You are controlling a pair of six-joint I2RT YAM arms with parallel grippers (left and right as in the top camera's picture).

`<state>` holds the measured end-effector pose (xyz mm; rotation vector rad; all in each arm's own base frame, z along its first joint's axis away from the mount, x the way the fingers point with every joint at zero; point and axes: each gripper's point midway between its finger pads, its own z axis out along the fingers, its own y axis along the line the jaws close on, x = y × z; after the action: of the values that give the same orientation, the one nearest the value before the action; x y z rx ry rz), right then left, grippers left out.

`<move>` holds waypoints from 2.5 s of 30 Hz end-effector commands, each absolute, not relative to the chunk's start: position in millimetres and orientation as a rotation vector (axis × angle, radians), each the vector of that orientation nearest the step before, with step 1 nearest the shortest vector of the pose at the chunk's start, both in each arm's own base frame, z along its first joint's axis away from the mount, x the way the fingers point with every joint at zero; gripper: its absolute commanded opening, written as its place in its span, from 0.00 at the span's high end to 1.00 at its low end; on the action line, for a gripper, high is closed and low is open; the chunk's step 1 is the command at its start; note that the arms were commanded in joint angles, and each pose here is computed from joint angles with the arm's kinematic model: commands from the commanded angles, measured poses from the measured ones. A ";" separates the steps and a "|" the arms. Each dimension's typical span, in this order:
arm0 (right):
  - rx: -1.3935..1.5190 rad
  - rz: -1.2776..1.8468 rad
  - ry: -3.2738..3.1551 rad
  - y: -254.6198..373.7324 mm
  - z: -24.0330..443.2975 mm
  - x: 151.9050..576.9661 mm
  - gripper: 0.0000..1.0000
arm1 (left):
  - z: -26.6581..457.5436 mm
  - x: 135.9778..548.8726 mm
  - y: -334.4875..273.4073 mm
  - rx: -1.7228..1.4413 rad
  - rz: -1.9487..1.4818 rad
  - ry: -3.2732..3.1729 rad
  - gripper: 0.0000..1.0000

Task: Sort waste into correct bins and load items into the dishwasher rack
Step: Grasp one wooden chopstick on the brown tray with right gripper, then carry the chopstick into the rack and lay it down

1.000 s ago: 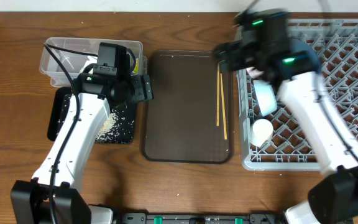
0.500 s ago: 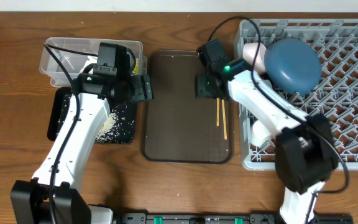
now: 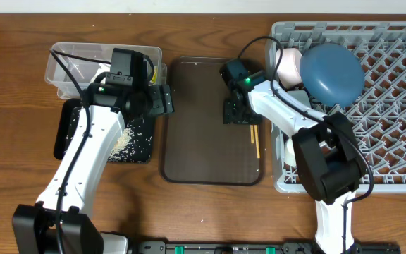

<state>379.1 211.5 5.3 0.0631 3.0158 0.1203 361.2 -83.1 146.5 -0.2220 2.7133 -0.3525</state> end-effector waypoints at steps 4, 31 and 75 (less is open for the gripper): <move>0.125 0.098 3.023 205.0 2.3 379.7 0.45 | 151.1 360.7 -79.8 -0.219 -0.336 2.697 0.12; 0.154 -0.113 2.984 185.3 25.0 398.8 0.47 | 151.1 360.7 -79.8 -0.219 -0.336 2.697 0.12; 0.006 0.238 2.817 172.0 160.8 411.4 0.99 | 151.1 360.7 -79.8 -0.219 -0.336 2.697 0.12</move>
<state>398.5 201.1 95.1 -0.0932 2.9624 0.2237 361.2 -83.1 146.5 -0.2215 2.7133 -0.3524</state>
